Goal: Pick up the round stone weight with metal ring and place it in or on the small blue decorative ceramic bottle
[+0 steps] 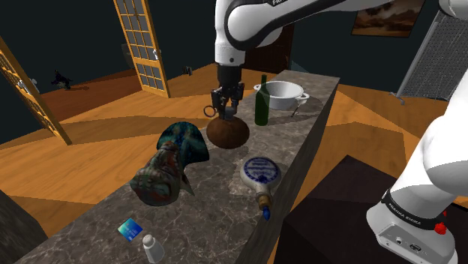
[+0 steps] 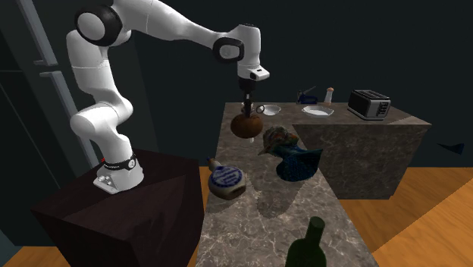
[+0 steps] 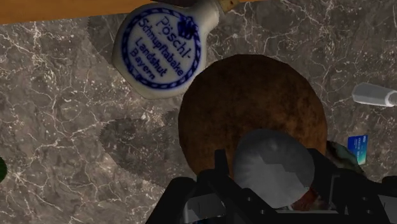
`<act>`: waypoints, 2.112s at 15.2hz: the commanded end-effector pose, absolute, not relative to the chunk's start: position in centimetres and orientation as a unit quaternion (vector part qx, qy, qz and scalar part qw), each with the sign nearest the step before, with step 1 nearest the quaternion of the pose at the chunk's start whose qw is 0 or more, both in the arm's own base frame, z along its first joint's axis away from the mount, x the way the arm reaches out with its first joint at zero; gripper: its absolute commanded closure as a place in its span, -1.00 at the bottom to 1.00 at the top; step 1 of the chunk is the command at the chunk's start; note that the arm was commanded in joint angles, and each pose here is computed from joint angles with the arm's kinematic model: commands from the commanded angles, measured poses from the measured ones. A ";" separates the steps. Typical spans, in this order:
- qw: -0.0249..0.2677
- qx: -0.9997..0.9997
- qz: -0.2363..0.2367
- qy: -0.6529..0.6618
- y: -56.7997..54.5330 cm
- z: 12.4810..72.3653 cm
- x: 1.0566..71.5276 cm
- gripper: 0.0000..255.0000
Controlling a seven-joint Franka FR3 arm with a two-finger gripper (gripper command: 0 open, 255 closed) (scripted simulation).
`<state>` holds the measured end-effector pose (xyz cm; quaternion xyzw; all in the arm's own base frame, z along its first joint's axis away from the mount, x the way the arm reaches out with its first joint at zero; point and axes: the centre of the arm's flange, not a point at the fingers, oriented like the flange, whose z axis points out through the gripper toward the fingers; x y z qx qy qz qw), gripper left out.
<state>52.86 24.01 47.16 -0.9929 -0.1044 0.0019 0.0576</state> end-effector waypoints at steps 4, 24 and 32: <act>0.058 -0.993 0.001 -0.105 19.0 48.9 49.0 1.00; 0.058 -0.993 0.001 -0.105 13.5 42.6 44.5 1.00; 0.058 -0.993 0.001 -0.105 13.5 38.4 44.5 1.00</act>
